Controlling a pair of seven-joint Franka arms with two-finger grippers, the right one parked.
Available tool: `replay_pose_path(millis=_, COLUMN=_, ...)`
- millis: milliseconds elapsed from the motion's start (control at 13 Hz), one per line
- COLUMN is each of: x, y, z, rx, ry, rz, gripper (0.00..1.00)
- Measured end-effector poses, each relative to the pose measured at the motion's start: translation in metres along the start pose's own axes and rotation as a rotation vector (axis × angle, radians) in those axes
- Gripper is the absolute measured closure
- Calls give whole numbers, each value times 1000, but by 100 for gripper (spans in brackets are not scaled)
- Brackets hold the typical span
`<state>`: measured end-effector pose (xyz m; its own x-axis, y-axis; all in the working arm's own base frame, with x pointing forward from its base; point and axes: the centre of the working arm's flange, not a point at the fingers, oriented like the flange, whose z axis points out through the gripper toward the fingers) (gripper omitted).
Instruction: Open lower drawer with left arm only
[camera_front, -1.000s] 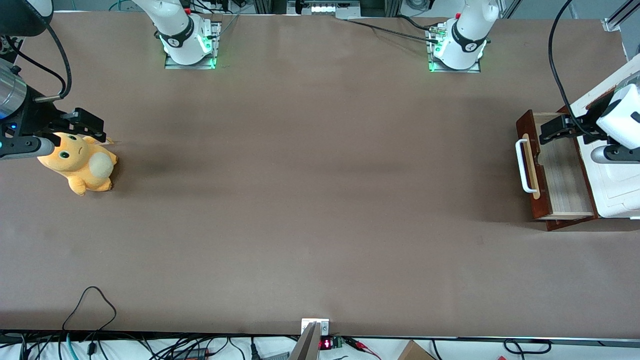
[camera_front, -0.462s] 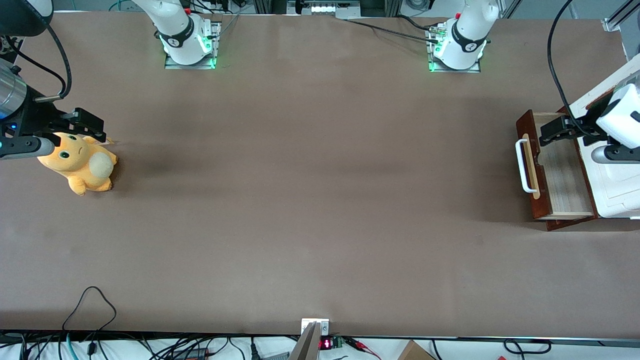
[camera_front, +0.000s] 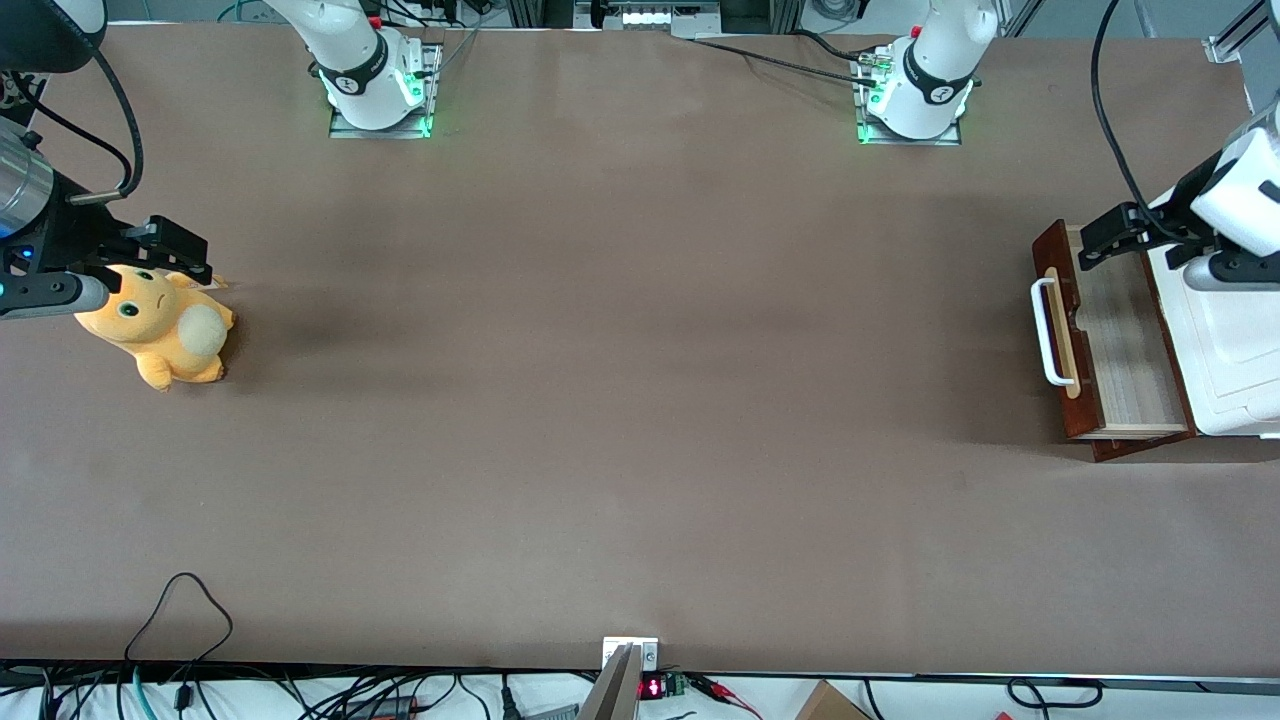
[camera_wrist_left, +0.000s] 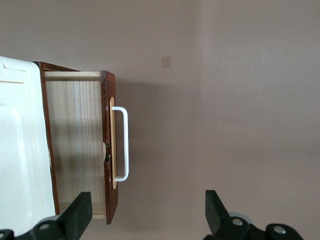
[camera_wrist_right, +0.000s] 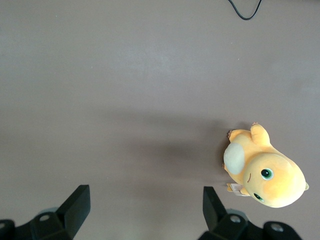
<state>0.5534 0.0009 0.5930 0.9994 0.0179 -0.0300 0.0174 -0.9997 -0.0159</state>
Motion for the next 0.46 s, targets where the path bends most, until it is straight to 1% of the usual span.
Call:
replay_pose_path(millis=231, x=0, y=1, z=0, rx=0, ry=0, rz=1, gripper=0)
replay_pose_path(millis=462, x=2, y=1, z=4, rx=0, ry=-11, rz=1, gripper=0)
